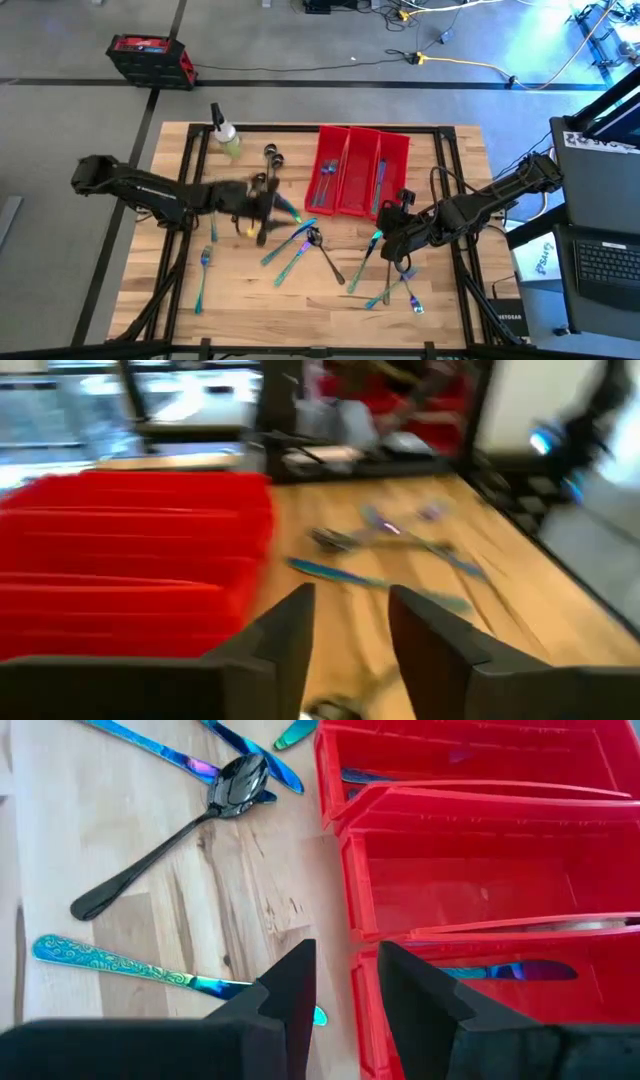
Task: Sort silverware
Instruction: Put the blue knife into the right red silverware bin
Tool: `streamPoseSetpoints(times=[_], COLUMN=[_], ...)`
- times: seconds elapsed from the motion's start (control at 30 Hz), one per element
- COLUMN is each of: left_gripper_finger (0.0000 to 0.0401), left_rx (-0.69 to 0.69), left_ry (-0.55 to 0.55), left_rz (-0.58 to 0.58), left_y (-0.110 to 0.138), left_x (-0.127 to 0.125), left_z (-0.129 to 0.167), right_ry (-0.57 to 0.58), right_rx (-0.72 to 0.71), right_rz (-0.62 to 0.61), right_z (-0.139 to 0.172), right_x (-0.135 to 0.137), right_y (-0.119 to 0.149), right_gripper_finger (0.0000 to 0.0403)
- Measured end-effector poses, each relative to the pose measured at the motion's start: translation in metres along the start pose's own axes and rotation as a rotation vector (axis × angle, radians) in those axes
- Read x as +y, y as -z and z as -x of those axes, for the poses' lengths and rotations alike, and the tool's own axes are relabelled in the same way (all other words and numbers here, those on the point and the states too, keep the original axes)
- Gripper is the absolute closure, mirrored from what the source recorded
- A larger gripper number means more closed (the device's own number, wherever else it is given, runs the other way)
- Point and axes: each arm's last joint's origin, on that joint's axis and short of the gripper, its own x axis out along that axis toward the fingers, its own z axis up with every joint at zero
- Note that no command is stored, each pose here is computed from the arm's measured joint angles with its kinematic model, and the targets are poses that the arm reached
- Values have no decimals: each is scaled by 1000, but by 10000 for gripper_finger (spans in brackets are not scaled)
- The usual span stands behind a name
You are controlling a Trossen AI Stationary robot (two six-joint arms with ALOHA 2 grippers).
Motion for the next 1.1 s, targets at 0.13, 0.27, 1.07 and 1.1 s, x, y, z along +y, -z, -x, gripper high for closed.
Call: streamPoseSetpoints(times=[0.13,0.27,1.07,1.1], left_gripper_finger=[326,344,401,401], left_rx=[25,87,89,53], left_ry=[97,156,49,62], left_rz=[1,95,123,123], left_y=[10,24,63,64], left_x=[-31,-55,-129,-130], left_z=[-9,-18,-2,1], right_ry=[-4,-13,-171,-183], right_rx=[-8,-25,-506,-533], right_rz=[-5,-7,27,-3], right_z=[0,0,-1,-4], right_x=[0,2,32,35], right_y=[-1,-3,-55,-60], right_gripper_finger=[308,308,308,308])
